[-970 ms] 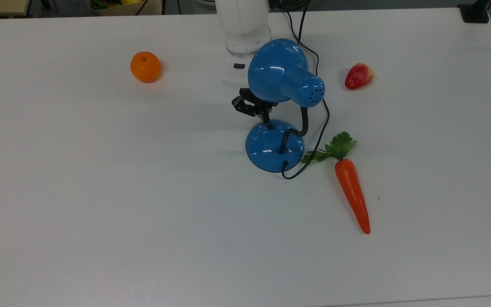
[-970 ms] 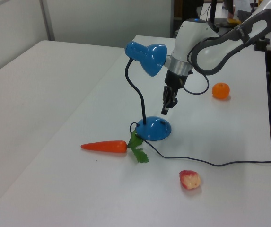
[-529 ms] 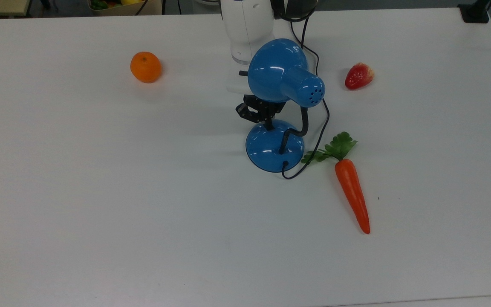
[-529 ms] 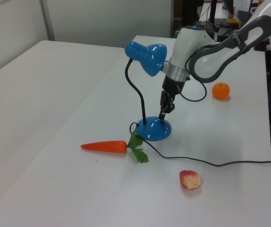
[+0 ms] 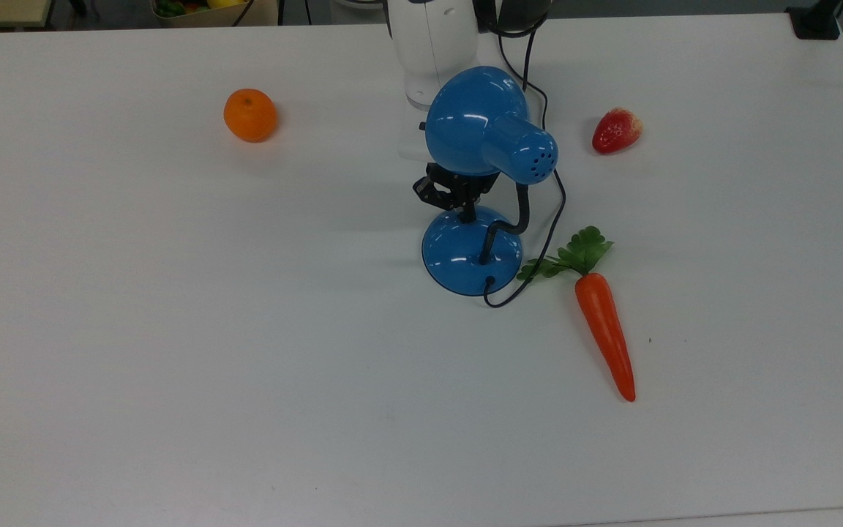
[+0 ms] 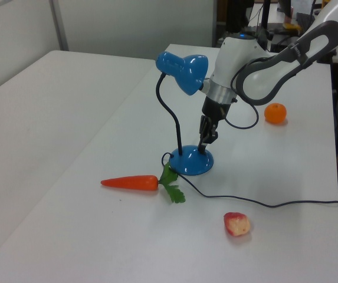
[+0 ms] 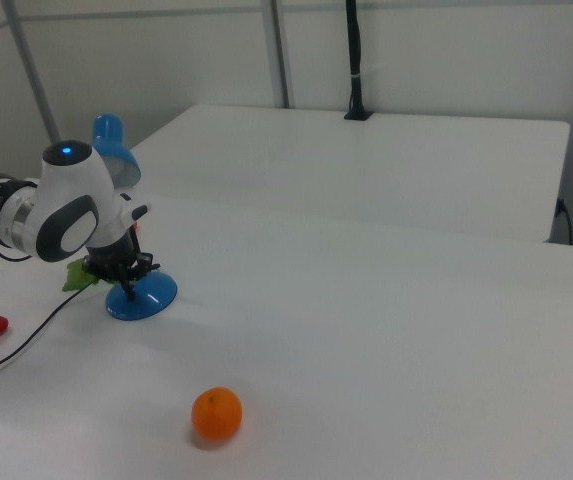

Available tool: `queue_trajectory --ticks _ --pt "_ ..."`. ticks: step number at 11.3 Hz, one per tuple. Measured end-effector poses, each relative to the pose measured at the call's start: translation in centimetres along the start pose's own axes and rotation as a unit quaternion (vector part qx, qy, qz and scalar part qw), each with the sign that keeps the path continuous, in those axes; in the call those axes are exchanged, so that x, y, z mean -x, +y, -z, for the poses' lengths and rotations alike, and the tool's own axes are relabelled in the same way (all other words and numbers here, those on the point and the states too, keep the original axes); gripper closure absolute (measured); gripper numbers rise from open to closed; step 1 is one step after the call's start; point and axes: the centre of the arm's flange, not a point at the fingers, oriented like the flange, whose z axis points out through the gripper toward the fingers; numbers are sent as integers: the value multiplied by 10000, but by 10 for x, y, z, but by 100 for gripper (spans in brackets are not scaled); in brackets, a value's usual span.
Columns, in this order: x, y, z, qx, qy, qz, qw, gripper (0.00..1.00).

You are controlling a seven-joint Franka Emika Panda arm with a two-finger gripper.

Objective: Turn on desk lamp
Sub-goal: 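Press down on the lamp base switch with the closed gripper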

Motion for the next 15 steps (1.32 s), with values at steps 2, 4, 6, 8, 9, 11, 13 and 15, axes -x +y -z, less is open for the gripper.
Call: queue_trajectory --ticks 2,4,6,8,9,11,13,15 --pt "0 0 0 0 -2 -2 10000 99" --pt "1 0 -3 -2 -23 -5 10000 99" --pt "1 0 -3 4 -16 -6 10000 99" --pt "1 0 -3 4 -16 -7 10000 99" --pt "1 0 -4 6 -15 -6 10000 99" --pt "-1 1 -6 9 -19 -2 10000 99" --pt "-3 1 -7 16 -8 1 10000 99" --pt "-3 1 -7 16 -7 2 10000 99"
